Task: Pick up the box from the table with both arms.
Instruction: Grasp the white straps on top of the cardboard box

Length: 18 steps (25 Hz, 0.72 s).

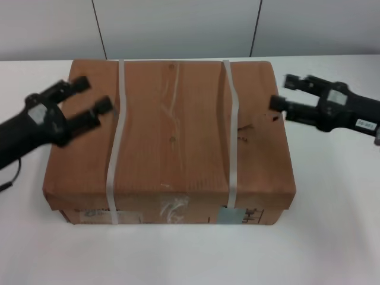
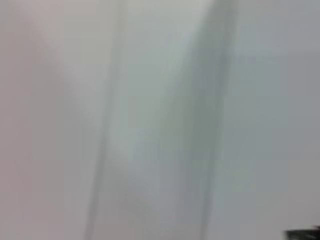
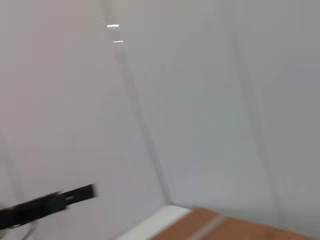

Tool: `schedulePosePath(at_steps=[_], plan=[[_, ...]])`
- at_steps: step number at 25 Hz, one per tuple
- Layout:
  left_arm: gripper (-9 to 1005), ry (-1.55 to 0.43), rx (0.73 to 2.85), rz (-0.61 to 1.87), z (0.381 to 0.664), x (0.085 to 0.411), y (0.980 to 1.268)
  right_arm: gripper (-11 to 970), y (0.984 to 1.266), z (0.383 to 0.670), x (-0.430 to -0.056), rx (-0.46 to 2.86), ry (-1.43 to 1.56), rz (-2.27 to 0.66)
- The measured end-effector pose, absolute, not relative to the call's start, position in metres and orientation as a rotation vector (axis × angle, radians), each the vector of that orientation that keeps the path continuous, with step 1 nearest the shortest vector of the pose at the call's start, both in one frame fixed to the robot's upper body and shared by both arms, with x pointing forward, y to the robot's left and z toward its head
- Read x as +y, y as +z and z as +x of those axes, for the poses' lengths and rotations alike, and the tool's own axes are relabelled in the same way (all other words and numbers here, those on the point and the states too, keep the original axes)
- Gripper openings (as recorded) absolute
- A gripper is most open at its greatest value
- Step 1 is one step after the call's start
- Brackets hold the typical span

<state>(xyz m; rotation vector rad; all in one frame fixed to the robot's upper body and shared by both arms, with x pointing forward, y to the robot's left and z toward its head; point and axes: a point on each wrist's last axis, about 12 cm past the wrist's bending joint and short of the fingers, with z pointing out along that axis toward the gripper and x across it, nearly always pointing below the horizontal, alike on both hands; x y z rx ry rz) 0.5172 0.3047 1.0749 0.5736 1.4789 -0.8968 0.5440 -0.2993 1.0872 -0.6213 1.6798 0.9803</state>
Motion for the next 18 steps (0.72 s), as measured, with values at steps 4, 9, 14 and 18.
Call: schedulePosePath(at_steps=[4, 9, 14, 18], plan=[[766, -0.845, 1.591, 0.438, 0.528, 0.312, 1.066, 813, 1.076, 0.548, -0.310, 1.784, 0.939, -0.469], [766, -0.811, 1.727, 0.347, 0.541, 0.308, 1.053, 811, 1.060, 0.551, -0.311, 1.879, 0.880, -0.375], [765, -0.772, 1.805, 0.333, 0.551, 0.299, 1.044, 809, 1.044, 0.556, -0.294, 1.954, 0.859, -0.327], [765, -0.743, 1.865, 0.333, 0.560, 0.290, 1.037, 807, 1.035, 0.561, -0.273, 1.997, 0.837, -0.354]])
